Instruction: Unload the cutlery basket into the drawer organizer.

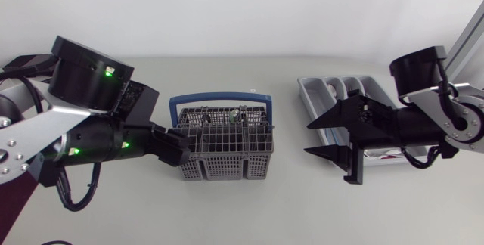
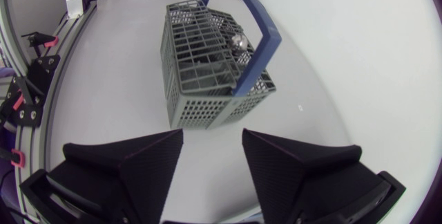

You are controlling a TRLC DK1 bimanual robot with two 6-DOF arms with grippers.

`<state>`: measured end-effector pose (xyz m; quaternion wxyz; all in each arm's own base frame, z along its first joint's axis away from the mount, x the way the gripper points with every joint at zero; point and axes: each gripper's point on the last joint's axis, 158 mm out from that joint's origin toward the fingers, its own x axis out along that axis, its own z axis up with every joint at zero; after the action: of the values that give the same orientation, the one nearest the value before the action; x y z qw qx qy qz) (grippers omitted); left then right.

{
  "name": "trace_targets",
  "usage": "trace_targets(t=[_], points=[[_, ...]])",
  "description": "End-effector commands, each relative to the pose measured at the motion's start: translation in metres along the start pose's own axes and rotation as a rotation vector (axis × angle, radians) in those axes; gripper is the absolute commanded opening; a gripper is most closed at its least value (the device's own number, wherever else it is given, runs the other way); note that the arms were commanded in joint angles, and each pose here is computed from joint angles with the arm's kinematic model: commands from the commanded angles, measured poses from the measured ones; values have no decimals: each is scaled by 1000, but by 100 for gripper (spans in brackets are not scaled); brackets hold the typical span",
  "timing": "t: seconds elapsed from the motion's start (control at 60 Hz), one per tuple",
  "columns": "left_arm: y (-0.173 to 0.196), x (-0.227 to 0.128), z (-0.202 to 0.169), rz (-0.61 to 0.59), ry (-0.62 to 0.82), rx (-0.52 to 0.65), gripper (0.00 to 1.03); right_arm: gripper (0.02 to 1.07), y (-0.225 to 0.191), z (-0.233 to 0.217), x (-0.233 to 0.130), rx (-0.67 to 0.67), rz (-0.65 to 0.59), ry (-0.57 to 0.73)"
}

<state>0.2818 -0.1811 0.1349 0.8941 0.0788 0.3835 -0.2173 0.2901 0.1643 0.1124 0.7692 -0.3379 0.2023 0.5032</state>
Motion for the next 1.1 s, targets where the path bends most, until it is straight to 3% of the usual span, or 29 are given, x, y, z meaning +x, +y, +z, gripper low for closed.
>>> trace_targets(t=[0.0,0.05,0.167,0.267,0.483,0.767,1.083], points=[[-6,5,-6,-14,1,-4,60,19,18,18,14,64,30,-17],[-7,7,-6,-13,-1,-4,51,7,22,27,19,64,40,-27],[-3,16,-6,15,2,-12,21,7,31,39,34,71,61,-26],[0,25,-10,34,21,-18,4,7,34,45,43,73,63,-29],[-3,37,-15,49,45,1,4,7,25,56,57,83,9,-51],[4,57,-38,88,130,7,4,7,25,37,80,92,15,6],[4,53,-31,87,107,4,4,7,17,50,67,82,-25,-25]])
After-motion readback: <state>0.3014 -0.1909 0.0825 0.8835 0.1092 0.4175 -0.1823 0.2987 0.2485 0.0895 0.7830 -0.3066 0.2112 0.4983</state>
